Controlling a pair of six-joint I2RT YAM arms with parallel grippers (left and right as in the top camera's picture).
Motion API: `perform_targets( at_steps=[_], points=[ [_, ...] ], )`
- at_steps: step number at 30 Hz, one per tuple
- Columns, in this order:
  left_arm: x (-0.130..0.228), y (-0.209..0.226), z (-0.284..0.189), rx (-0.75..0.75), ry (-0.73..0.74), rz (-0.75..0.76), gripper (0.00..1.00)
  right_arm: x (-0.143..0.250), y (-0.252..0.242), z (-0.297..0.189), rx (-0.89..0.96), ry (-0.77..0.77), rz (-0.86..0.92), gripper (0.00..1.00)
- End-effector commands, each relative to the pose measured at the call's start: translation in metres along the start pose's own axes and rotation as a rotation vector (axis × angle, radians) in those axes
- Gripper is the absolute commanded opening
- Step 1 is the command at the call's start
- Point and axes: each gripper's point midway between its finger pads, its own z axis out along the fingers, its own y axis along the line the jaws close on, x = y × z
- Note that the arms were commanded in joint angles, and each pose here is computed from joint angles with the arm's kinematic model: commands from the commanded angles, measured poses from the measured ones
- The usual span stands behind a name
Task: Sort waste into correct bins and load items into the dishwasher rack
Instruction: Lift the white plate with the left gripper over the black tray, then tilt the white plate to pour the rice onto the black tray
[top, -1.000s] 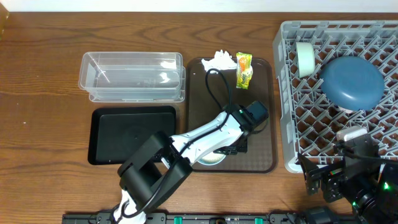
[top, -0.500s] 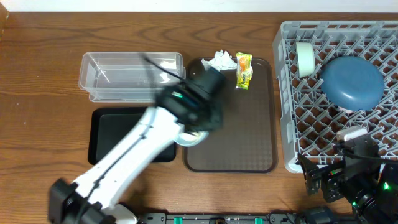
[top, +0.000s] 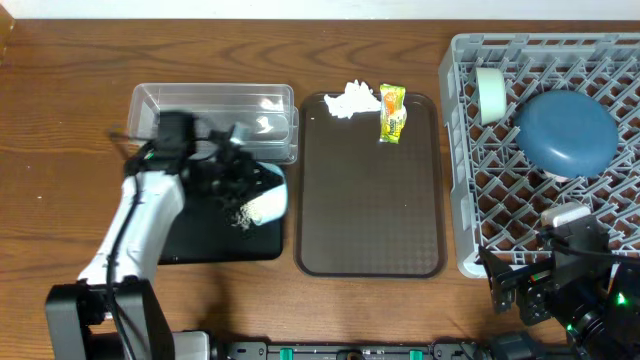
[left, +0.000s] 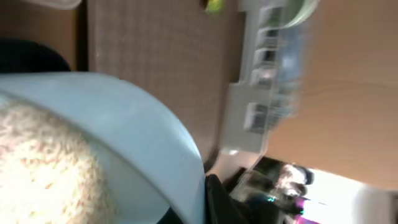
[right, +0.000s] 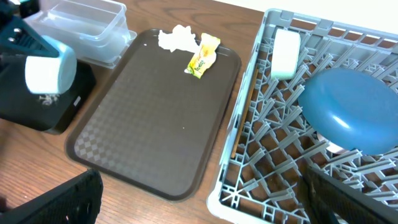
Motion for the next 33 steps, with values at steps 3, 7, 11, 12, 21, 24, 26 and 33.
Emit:
perform_targets(
  at_steps=[3, 7, 11, 12, 21, 24, 26, 33],
  points=[
    [0.004, -0.009, -0.039, 0.428, -0.095, 0.083, 0.06, 0.000, 0.000, 0.000, 0.000, 0.003, -0.011, 0.99],
    [0.007, 0.012, -0.049, 0.420, -0.165, 0.054, 0.06, 0.000, 0.000, 0.000, 0.000, 0.003, -0.011, 0.99],
    [0.009, 0.020, -0.052, 0.417, -0.192, 0.043, 0.06, 0.000, 0.000, 0.000, 0.000, 0.003, -0.011, 0.99],
    [0.009, 0.021, -0.052, 0.417, -0.191, 0.042, 0.06, 0.000, 0.000, 0.000, 0.000, 0.003, -0.011, 0.99],
    [0.009, 0.020, -0.052, 0.417, -0.192, 0.049, 0.06, 0.000, 0.000, 0.000, 0.000, 0.003, -0.011, 0.99],
    [0.009, 0.020, -0.052, 0.417, -0.193, 0.051, 0.06, 0.000, 0.000, 0.000, 0.000, 0.003, -0.011, 0.99],
    [0.009, 0.021, -0.052, 0.416, -0.194, 0.058, 0.06, 0.000, 0.000, 0.000, 0.000, 0.003, -0.011, 0.99],
    [0.001, 0.036, -0.047, 0.315, -0.211, 0.050, 0.06, 0.000, 0.000, 0.000, 0.000, 0.003, -0.011, 0.99]
  ],
)
